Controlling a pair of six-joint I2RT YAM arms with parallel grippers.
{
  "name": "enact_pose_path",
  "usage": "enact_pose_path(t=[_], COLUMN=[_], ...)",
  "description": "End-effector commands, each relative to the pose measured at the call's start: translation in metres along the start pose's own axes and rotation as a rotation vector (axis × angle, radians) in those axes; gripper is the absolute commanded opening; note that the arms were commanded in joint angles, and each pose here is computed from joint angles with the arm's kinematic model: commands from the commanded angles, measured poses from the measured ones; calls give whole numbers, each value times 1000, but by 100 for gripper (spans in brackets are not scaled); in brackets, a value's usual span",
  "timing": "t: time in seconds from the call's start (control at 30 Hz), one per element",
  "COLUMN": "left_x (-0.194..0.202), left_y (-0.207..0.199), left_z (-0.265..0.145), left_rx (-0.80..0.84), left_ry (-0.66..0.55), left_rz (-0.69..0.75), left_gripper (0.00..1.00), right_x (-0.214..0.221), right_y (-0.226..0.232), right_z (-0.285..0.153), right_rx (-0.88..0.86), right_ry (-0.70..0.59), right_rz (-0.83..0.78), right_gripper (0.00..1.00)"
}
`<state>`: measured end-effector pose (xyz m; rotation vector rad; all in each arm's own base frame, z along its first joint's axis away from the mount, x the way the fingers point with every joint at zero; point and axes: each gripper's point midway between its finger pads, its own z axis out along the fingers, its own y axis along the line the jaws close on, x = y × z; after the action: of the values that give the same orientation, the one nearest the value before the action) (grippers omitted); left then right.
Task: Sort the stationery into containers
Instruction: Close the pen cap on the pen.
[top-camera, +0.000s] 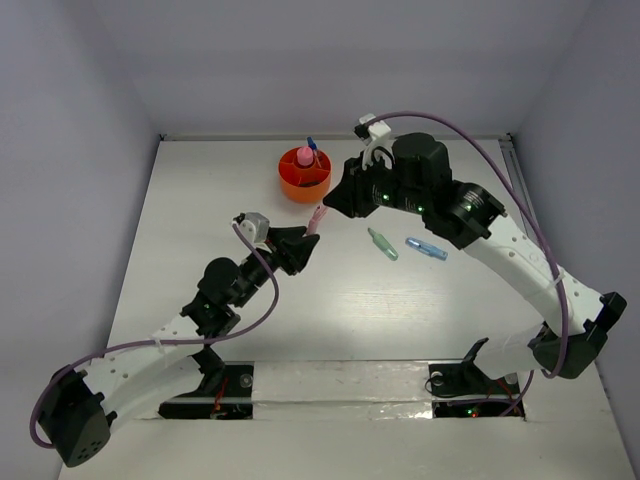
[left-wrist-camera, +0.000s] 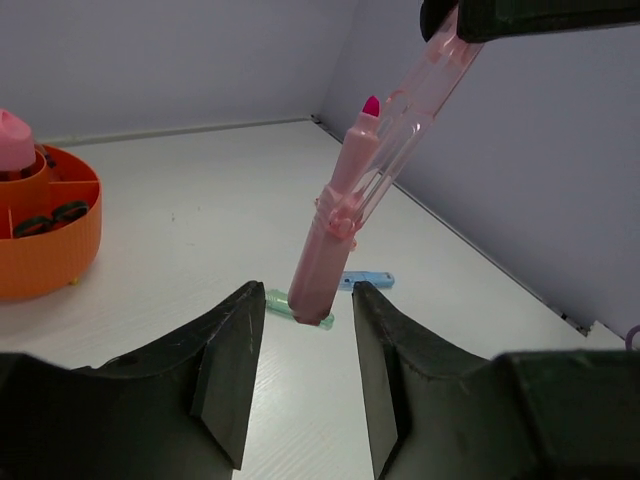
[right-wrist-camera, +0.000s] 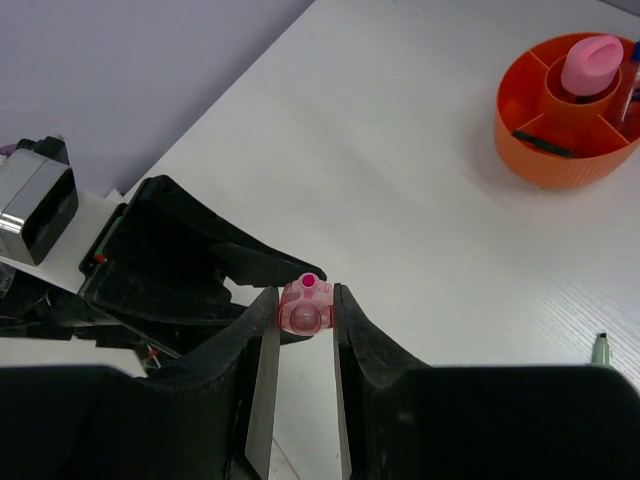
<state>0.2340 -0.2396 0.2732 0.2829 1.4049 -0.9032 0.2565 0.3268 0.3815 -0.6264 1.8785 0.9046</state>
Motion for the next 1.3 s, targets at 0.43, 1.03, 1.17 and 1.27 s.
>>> enact_pose_path(t=[0.43,1.03,1.17,1.27], left_x=[-28,-2,6,5], left_y=[-6,-21,-28,-25], left_z=[3,7,4,2], left_rx=[-10,-32,-23,-35], left_ry=[-59,52,77,66], left_rz=[12,116,118,108], left_gripper=[11,0,0,0], right_x=[-1,14,21,28], right_y=[-3,-5,-9,-10], right_z=[-3,7,14,21], right_rx=[-23,-28,-17,-26], right_ry=[-16,94,147,182], right_rz=[20,20,13,14], right_gripper=[0,0,0,0])
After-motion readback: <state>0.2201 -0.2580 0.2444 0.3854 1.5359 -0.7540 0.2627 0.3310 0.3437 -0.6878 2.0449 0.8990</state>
